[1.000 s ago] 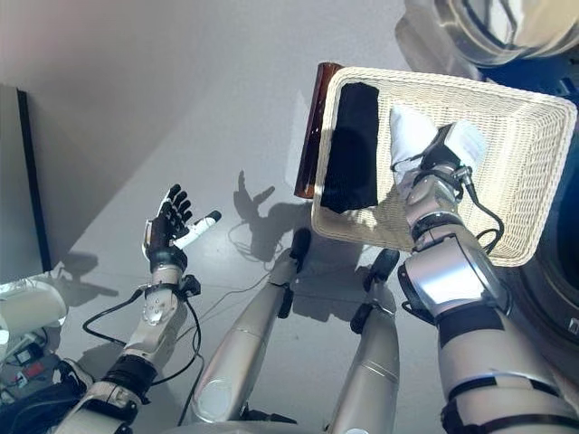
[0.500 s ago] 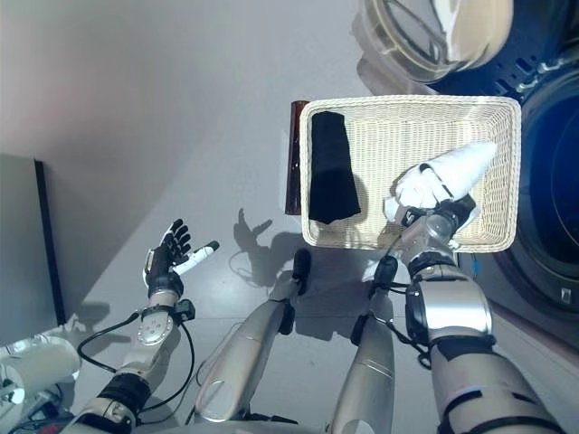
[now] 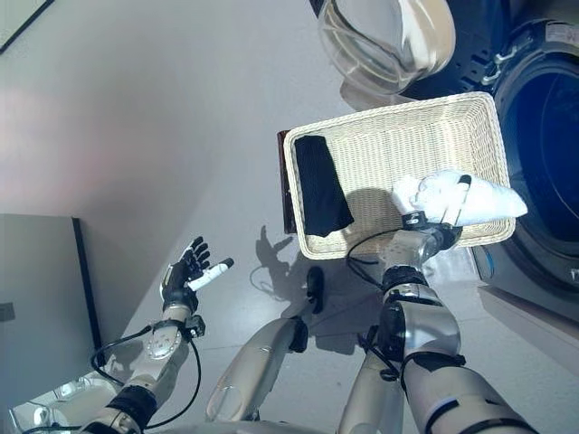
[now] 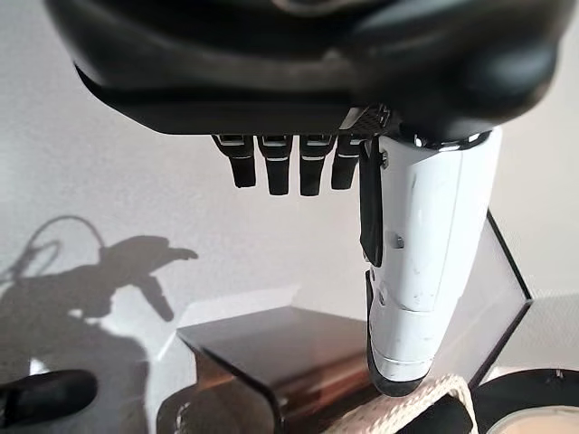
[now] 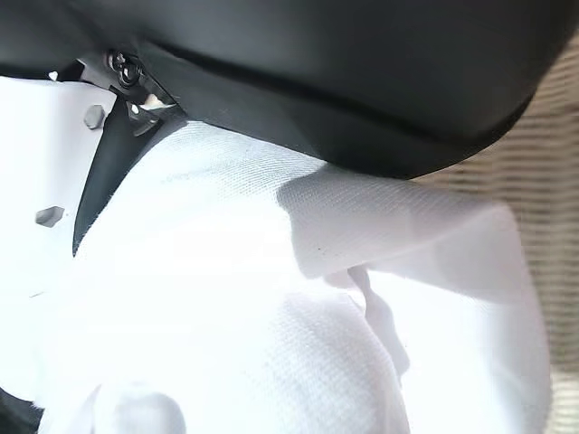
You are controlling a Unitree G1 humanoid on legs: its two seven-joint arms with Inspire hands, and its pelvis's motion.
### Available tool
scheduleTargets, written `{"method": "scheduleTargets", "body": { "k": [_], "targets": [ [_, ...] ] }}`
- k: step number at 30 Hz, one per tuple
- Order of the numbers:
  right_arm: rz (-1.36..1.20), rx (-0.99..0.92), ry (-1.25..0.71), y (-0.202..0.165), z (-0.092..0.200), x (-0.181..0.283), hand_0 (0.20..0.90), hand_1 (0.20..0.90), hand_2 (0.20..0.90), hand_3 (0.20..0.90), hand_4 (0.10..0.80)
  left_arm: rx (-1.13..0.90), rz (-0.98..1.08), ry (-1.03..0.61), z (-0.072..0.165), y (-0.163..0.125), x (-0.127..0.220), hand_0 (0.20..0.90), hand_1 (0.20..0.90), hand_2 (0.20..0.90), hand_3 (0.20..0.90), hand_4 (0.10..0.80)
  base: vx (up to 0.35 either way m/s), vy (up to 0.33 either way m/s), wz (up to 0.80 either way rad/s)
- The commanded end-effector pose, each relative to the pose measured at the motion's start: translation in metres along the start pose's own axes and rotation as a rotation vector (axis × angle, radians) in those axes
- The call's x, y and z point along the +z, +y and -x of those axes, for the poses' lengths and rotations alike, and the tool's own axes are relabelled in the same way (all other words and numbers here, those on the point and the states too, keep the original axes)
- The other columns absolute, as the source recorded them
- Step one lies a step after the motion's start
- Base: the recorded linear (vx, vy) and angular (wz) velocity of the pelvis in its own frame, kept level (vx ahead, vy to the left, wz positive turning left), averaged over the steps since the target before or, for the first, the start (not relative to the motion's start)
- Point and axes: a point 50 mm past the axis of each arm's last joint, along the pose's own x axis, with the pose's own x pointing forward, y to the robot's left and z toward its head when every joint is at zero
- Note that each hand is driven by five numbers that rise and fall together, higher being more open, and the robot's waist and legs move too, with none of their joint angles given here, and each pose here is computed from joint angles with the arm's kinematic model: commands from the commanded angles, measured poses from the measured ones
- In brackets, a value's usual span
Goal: Pick up the clothes and place them into the washing machine
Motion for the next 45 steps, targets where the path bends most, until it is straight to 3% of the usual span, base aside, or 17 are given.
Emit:
{"method": "scheduleTargets", "body": {
  "k": [1, 5, 10, 11, 15, 26, 39, 45],
  "targets": [
    [-0.063, 0.133, -0.18, 0.036, -0.003, 0.038, 0.2, 0.2, 0.2, 0.2, 0.3, 0.021, 0.042, -0.066, 0.004, 0.005, 0.004, 0.9, 0.9, 0.9, 0.9, 0.8, 0.033, 0.009, -0.15],
    [-0.104, 0.174, -0.305, 0.072, -0.003, 0.072, 0.2, 0.2, 0.2, 0.2, 0.3, 0.02, 0.035, -0.056, 0.006, 0.005, 0.001, 0.9, 0.9, 0.9, 0.9, 0.8, 0.063, 0.023, -0.15],
    [-0.14, 0.406, -0.581, 0.171, 0.034, 0.15, 0.2, 0.2, 0.2, 0.2, 0.3, 0.008, 0.016, -0.096, 0.007, 0.01, 0.008, 0.9, 0.9, 0.9, 0.9, 0.8, 0.033, 0.004, -0.18],
    [-0.131, 0.525, -0.654, 0.203, 0.055, 0.171, 0.9, 0.9, 0.9, 0.9, 0.8, 0.018, 0.01, -0.108, 0.006, 0.015, 0.012, 0.9, 0.9, 0.9, 0.9, 0.8, 0.043, 0.034, -0.15],
    [-0.094, 0.666, -0.651, 0.225, 0.078, 0.163, 0.9, 0.9, 0.9, 0.9, 0.8, 0.046, 0.03, -0.115, 0.004, 0.019, 0.015, 0.9, 0.9, 0.9, 0.9, 0.8, 0.036, 0.021, -0.17],
    [0.017, 0.517, -0.463, 0.175, 0.036, 0.109, 0.9, 0.9, 0.9, 0.9, 0.8, 0.066, 0.102, -0.094, 0.004, 0.017, 0.01, 0.9, 0.9, 0.9, 0.9, 0.8, 0.008, -0.001, -0.04],
    [0.073, 0.457, -0.385, 0.147, 0.024, 0.085, 0.9, 0.9, 0.9, 0.9, 0.8, 0.107, 0.087, -0.082, 0.006, 0.029, 0.007, 0.9, 0.9, 0.9, 0.9, 0.8, -0.007, 0.003, 0.03],
    [0.423, 0.371, -0.306, 0.123, 0.005, 0.061, 0.9, 0.9, 0.9, 0.9, 0.8, 0.101, 0.039, -0.06, 0.006, 0.032, 0.004, 0.9, 0.9, 0.9, 0.9, 0.8, -0.01, -0.009, 0.0]
  ]
}}
